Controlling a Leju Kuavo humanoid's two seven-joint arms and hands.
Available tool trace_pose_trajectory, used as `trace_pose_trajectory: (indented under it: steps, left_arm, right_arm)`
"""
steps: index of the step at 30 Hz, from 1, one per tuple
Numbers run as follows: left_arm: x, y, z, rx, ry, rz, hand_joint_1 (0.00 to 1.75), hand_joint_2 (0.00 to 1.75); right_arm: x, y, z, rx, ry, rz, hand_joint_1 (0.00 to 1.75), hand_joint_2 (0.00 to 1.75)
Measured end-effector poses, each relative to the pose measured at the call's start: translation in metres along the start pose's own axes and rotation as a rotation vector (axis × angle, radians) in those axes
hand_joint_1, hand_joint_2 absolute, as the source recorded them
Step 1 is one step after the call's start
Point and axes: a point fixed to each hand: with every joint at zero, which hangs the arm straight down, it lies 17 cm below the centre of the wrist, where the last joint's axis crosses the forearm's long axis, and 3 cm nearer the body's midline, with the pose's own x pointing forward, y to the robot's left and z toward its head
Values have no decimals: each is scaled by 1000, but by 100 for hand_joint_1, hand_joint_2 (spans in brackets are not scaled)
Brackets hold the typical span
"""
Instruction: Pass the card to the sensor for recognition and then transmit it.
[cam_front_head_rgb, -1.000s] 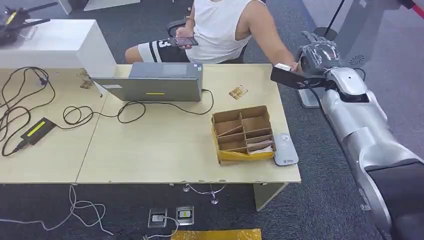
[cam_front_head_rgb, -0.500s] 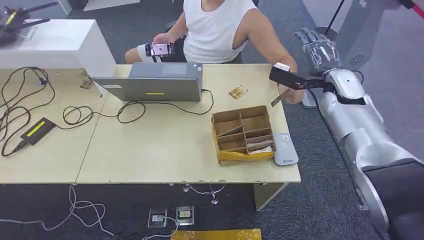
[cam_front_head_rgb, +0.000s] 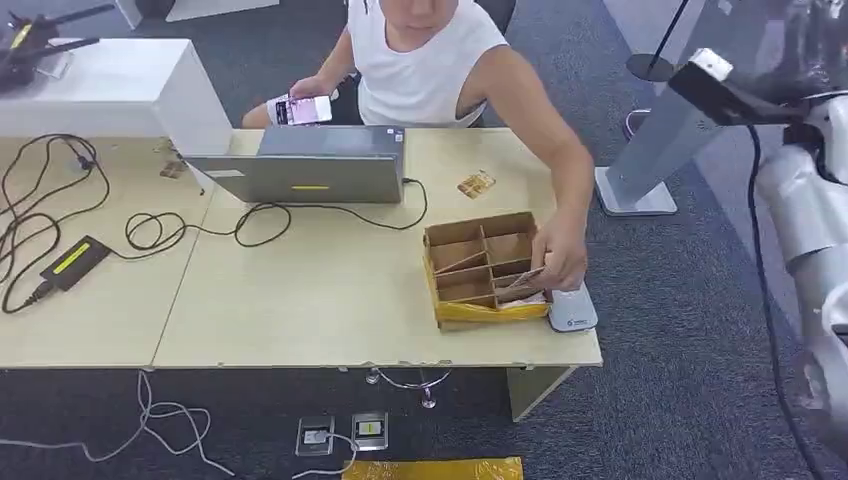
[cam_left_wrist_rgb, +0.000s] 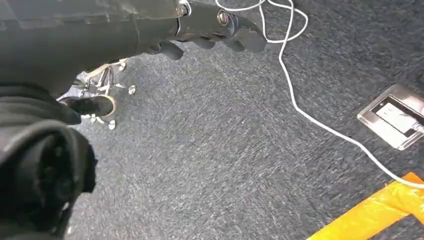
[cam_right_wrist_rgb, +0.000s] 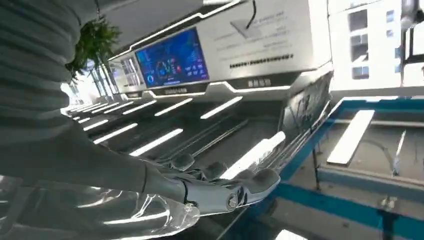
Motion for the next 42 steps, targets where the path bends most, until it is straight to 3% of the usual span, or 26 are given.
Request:
trace_pose_trajectory:
  steps: [5, 9, 14, 21, 24, 31, 42]
  left_arm:
    - [-14, -7, 5, -2, 21, 3, 0, 0]
    - [-17, -5, 5, 11, 25, 17, 0, 0]
    - [-27, -9, 10, 22, 37, 32, 0, 0]
    - [-32, -8, 11, 44, 53, 56, 0, 0]
    - [-37, -10, 13, 47, 69, 70, 0, 0]
    - [-36, -9, 13, 50, 73, 80, 0, 0]
    - [-31, -6, 11, 58, 70, 93, 0, 0]
  right_arm:
    - [-104, -46, 19, -89, 146, 61, 0, 175]
    - [-173, -66, 56, -111, 256, 111, 0, 175]
    - [-254, -80, 133, -79, 405, 203, 0, 175]
    - [-327, -89, 251, 6, 596, 307, 0, 175]
    - [-344, -88, 300, 57, 659, 346, 0, 175]
    - [-368, -83, 414, 108, 928, 337, 0, 175]
    - [-341, -31, 541, 313, 1176, 303, 0, 175]
